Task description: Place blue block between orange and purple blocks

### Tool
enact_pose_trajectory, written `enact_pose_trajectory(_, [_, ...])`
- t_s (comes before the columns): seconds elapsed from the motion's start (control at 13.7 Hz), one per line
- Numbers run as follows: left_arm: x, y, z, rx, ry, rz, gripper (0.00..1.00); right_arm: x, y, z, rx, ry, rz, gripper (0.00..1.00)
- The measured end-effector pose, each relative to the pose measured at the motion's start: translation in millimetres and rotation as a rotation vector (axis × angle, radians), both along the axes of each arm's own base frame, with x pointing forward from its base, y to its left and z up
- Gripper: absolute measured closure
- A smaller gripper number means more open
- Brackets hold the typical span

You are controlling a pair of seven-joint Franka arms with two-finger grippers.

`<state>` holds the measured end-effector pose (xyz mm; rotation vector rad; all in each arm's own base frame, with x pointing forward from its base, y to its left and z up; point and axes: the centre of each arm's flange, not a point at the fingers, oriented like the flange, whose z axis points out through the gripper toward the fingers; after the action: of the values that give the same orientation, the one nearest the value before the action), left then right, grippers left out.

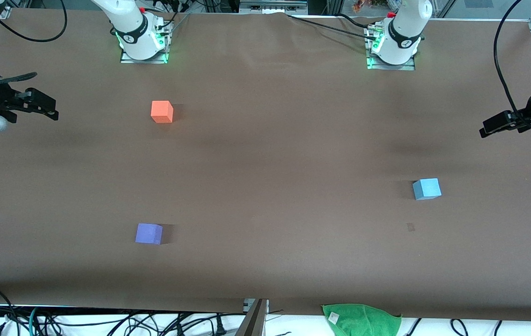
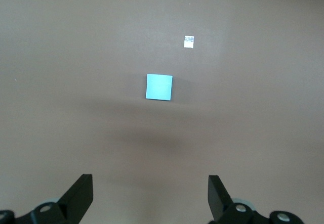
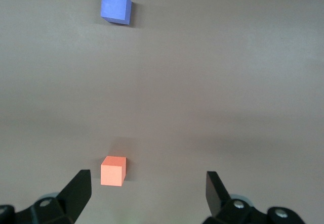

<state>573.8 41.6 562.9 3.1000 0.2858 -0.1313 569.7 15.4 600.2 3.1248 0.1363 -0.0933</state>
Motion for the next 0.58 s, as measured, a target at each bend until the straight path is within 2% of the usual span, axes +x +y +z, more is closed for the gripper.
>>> enact_pose_trajectory(0.58, [5.9,2.0,-12.5,-0.003,0.014,0.002,0.00,0.3,1.1,0.3,0.000,-0.003,0.002,0.00])
